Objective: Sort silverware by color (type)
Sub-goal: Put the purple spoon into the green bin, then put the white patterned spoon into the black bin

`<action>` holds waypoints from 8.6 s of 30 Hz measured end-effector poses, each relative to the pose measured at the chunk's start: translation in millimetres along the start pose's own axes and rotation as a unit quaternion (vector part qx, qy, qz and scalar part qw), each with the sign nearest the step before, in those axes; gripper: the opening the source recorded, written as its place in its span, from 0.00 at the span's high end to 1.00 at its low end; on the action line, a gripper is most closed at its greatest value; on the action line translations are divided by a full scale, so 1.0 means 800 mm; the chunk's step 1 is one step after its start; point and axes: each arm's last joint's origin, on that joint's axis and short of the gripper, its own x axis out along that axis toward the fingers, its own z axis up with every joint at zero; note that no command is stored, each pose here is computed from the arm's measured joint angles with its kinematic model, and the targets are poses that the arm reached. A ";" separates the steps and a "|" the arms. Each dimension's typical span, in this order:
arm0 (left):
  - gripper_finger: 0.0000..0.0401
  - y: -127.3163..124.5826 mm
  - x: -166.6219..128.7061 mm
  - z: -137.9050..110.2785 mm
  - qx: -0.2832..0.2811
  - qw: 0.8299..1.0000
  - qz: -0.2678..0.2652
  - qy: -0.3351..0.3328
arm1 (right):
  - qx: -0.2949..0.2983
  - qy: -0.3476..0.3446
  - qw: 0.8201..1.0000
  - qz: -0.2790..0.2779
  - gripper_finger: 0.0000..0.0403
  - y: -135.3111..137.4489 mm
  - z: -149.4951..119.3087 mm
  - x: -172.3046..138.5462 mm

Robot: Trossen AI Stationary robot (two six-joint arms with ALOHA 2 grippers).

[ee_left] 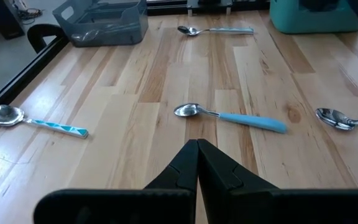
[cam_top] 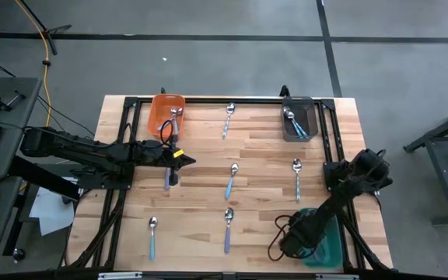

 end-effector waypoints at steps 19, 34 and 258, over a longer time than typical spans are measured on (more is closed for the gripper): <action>1.00 -0.005 0.000 0.001 0.004 1.000 -0.013 -0.003 | -0.107 -0.200 0.970 -0.090 1.00 -0.004 -0.034 -0.105; 1.00 -0.011 -0.001 0.001 0.009 1.000 -0.023 -0.004 | -0.371 -0.465 0.804 0.021 1.00 0.001 0.088 -0.153; 1.00 0.020 0.043 -0.033 0.012 0.987 0.140 0.071 | 0.019 -0.358 0.930 0.085 1.00 -0.310 0.397 -0.335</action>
